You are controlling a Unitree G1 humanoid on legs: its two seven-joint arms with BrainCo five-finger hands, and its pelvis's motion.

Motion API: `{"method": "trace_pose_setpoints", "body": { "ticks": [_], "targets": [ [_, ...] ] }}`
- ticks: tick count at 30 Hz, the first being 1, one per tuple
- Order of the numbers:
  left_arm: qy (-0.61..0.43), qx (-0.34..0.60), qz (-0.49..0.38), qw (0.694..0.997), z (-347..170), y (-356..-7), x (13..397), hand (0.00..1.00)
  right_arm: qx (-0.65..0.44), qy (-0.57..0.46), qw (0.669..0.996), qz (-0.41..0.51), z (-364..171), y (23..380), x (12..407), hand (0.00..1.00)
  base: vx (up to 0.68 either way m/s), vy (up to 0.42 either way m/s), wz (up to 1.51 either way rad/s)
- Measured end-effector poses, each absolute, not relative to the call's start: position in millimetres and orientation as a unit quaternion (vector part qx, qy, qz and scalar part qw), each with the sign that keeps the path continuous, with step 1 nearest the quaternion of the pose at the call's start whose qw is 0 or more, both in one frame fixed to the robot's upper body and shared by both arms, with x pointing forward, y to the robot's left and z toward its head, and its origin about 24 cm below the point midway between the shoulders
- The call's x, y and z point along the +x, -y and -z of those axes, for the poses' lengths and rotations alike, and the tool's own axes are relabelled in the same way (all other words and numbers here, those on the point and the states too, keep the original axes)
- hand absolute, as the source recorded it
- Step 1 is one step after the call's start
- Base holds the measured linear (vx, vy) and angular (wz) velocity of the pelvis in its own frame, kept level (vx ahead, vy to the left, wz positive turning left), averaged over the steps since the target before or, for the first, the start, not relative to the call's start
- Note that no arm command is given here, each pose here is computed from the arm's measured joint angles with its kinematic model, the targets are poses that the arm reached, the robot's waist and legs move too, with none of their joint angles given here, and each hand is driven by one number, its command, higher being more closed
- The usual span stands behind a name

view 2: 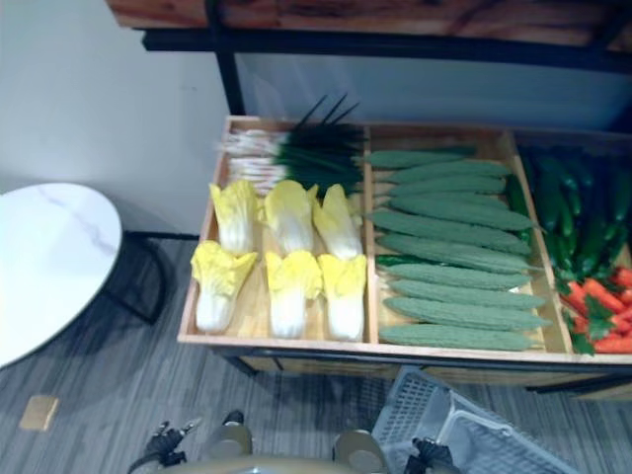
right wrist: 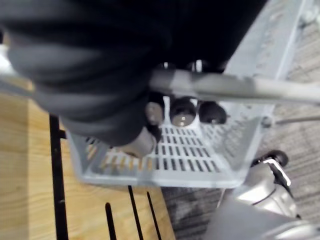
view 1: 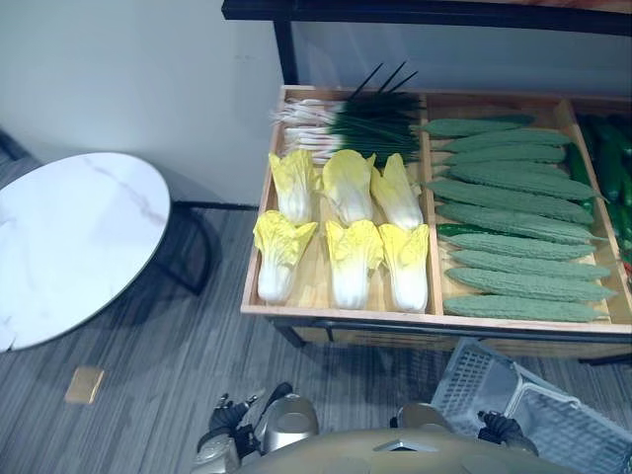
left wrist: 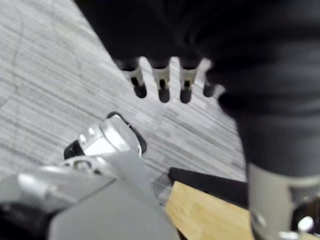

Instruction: Pick vegetable in the basket

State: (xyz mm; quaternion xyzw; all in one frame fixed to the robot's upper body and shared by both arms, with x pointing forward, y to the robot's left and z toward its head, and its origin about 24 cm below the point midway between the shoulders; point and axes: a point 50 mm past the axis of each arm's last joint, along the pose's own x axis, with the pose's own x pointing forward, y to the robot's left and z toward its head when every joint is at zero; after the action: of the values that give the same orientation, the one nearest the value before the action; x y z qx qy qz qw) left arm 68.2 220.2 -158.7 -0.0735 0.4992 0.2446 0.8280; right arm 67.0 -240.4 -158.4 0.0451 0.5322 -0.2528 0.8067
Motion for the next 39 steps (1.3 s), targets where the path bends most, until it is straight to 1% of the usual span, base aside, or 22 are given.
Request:
{"method": "trace_pose_setpoints", "body": {
  "ticks": [2, 6, 8, 9, 12, 14, 16, 19, 20, 22, 24, 26, 28, 30, 33, 36, 39],
  "targets": [
    [-0.496, -0.090, -0.252, 0.826, 159, -217, 73, 0.00, 0.032, -0.529, 0.812, 0.244, 157, 242, 71, 1.00, -0.04, -0.083, 0.50],
    [-0.483, -0.094, -0.276, 0.826, 157, -223, 82, 0.00, -0.003, -0.521, 0.820, 0.238, 152, 257, 79, 1.00, -0.01, -0.013, 0.15],
    [-0.454, -0.117, -0.294, 0.833, 151, -226, 93, 0.00, -0.007, -0.521, 0.816, 0.248, 151, 262, 76, 1.00, -0.03, 0.107, 0.18],
    [-0.417, -0.126, -0.308, 0.846, 142, -232, 107, 0.00, -0.009, -0.527, 0.811, 0.254, 151, 265, 68, 1.00, -0.05, 0.116, 0.23],
    [-0.344, -0.134, -0.345, 0.863, 122, -250, 130, 0.00, -0.001, -0.534, 0.805, 0.260, 154, 260, 60, 1.00, -0.02, 0.078, 0.23],
    [-0.272, -0.138, -0.381, 0.873, 99, -272, 153, 0.00, 0.007, -0.543, 0.797, 0.264, 157, 255, 51, 1.00, -0.02, 0.069, 0.32],
    [-0.216, -0.133, -0.401, 0.880, 78, -289, 166, 0.00, 0.013, -0.551, 0.791, 0.264, 159, 250, 44, 1.00, 0.00, 0.022, 0.08],
    [-0.122, -0.107, -0.413, 0.896, 38, -307, 186, 0.00, 0.017, -0.558, 0.788, 0.260, 161, 244, 39, 1.00, -0.02, 0.000, 0.03],
    [-0.077, -0.082, -0.409, 0.906, 16, -312, 197, 0.00, 0.017, -0.560, 0.787, 0.258, 161, 242, 37, 1.00, -0.03, 0.002, 0.01],
    [-0.029, -0.034, -0.393, 0.918, -12, -309, 213, 0.00, 0.018, -0.563, 0.785, 0.260, 162, 242, 34, 1.00, -0.02, 0.001, 0.00],
    [0.023, 0.045, -0.360, 0.931, -42, -299, 227, 0.00, 0.017, -0.563, 0.784, 0.263, 162, 243, 32, 1.00, 0.00, 0.000, 0.00],
    [0.051, 0.104, -0.326, 0.938, -57, -285, 236, 0.00, 0.016, -0.563, 0.783, 0.263, 162, 243, 31, 1.00, 0.00, -0.006, -0.02],
    [0.068, 0.140, -0.294, 0.943, -64, -270, 246, 0.00, 0.015, -0.564, 0.784, 0.259, 162, 242, 32, 1.00, -0.01, -0.017, -0.08],
    [0.077, 0.195, -0.246, 0.946, -68, -251, 255, 0.00, 0.011, -0.563, 0.787, 0.254, 162, 241, 33, 1.00, -0.01, -0.021, -0.10],
    [0.088, 0.233, -0.193, 0.949, -68, -226, 263, 0.00, 0.009, -0.563, 0.787, 0.253, 162, 242, 33, 1.00, 0.00, -0.010, -0.14],
    [0.104, 0.277, -0.107, 0.949, -69, -189, 274, 0.00, 0.009, -0.560, 0.789, 0.253, 161, 242, 36, 1.00, 0.01, -0.009, -0.09],
    [0.107, 0.315, -0.041, 0.942, -67, -164, 286, 0.00, 0.008, -0.557, 0.791, 0.252, 161, 242, 38, 1.00, 0.01, -0.016, -0.15]
  ]
}}
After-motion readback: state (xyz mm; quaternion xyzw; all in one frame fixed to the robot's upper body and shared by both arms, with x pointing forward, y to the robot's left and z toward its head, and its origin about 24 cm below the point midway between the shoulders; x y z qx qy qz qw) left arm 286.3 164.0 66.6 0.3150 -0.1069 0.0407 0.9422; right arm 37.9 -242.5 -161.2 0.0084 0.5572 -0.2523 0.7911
